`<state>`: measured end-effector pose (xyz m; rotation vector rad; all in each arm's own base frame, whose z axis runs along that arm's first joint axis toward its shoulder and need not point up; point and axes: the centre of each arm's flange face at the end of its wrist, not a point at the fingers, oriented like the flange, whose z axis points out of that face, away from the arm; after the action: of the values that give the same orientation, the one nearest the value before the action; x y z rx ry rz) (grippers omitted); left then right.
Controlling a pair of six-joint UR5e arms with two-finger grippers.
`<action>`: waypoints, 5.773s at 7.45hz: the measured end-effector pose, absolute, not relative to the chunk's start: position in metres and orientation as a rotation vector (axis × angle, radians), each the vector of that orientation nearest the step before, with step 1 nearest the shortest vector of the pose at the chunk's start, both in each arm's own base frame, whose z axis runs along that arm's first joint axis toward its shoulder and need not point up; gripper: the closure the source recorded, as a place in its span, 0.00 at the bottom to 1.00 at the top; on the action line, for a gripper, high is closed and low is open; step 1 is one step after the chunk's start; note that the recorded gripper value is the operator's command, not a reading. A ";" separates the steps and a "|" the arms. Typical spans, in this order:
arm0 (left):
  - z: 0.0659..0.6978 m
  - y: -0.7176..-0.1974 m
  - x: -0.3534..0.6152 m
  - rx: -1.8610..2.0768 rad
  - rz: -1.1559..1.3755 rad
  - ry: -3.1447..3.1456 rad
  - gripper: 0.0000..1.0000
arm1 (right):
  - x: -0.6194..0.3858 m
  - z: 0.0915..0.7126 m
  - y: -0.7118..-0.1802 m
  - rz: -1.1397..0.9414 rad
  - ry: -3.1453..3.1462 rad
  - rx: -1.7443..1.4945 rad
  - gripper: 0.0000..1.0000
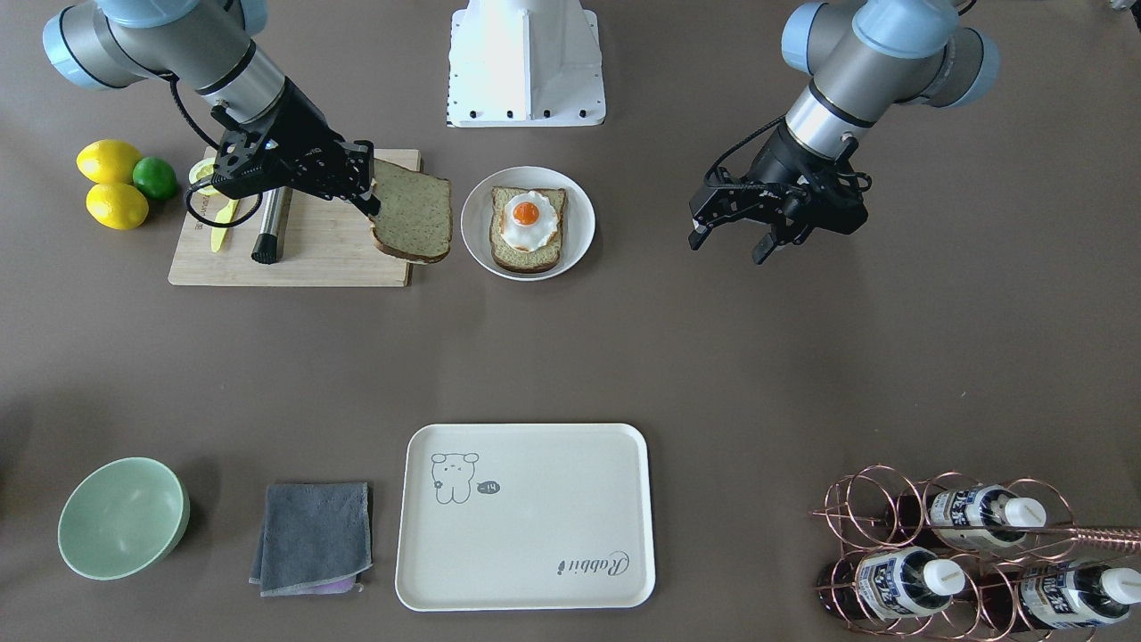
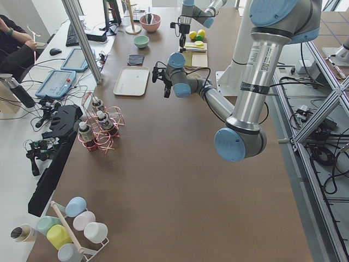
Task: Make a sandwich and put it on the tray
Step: 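Lift the bread slice and carry it over the egg toast plate, then lower the bread slice onto the egg toast and release it, then withdraw the right gripper while the left gripper moves to the plate rim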
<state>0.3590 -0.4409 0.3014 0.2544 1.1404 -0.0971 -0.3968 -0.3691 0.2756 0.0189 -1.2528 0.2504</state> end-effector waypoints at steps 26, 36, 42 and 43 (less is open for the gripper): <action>0.301 -0.440 0.360 0.253 -0.095 1.143 0.02 | -0.542 0.266 -0.304 0.289 -1.211 0.076 0.00; 0.300 -0.395 0.419 0.214 -0.129 1.130 0.02 | -0.440 0.282 -0.401 0.234 -0.946 0.070 0.00; 0.282 -0.294 0.528 0.178 -0.089 1.088 0.03 | -0.224 0.450 -0.431 -0.034 -0.742 0.103 0.00; 0.283 -0.290 0.534 0.174 -0.085 1.081 0.03 | -0.178 0.481 -0.438 -0.082 -0.745 0.101 0.00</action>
<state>0.5338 -0.2898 0.2833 0.1742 1.0815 -0.0848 -0.1775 -0.4382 0.4813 0.1011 -0.7452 -0.0815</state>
